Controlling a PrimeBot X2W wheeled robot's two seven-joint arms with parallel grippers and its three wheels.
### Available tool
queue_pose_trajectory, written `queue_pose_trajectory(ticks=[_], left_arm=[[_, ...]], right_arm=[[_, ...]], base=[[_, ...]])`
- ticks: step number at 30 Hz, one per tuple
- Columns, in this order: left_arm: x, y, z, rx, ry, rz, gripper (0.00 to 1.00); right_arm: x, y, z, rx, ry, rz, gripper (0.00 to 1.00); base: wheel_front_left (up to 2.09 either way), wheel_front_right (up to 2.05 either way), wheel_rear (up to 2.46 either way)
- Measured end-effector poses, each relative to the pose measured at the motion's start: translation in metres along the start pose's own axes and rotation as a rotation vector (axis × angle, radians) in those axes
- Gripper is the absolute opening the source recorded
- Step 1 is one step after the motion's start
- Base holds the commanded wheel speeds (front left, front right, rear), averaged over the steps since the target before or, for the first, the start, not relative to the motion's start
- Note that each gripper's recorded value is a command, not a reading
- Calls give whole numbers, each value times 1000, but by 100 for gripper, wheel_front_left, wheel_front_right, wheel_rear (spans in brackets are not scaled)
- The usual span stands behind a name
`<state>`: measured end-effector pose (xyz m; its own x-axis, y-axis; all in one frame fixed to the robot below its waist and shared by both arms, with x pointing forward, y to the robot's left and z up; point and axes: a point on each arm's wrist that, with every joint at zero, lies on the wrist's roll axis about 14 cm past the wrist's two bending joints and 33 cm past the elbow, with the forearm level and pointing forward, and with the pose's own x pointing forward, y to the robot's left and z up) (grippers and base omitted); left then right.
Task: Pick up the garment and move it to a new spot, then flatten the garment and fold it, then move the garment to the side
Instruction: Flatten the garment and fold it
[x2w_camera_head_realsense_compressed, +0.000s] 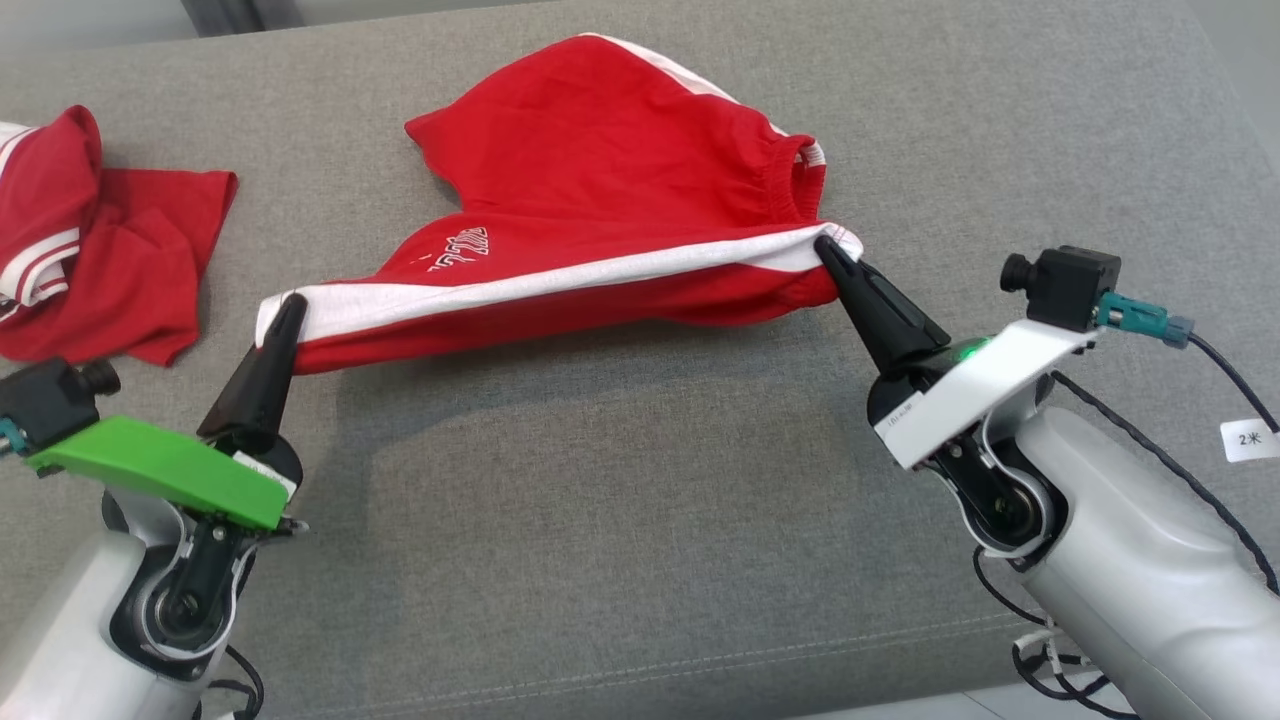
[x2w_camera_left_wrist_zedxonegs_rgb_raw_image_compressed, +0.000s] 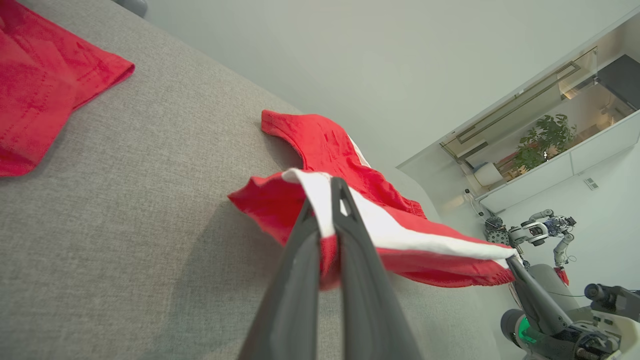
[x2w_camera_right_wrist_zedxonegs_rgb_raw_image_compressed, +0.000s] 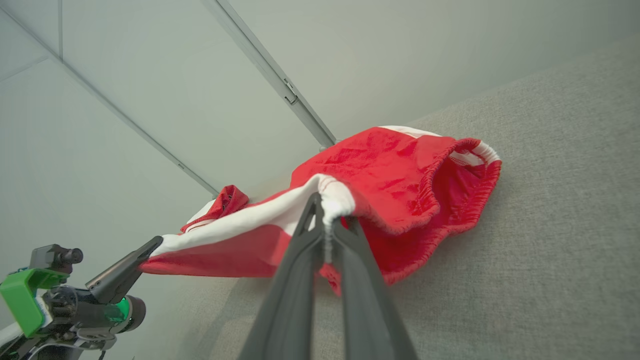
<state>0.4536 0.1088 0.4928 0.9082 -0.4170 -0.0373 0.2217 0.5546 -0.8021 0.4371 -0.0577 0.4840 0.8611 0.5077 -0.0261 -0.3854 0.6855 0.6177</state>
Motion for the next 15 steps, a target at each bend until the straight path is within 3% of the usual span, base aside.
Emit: queue_pose_trajectory(ticks=[8, 15], left_arm=[[-32, -7, -8, -84, -60, 9, 0], [-52, -13, -31, -194, -27, 16, 0]], right_arm=[[-34, 7, 1, -124, 7, 34, 0], [-71, -4, -16, -140, 38, -16, 0]], base=[[0, 0, 0], [0, 0, 0]])
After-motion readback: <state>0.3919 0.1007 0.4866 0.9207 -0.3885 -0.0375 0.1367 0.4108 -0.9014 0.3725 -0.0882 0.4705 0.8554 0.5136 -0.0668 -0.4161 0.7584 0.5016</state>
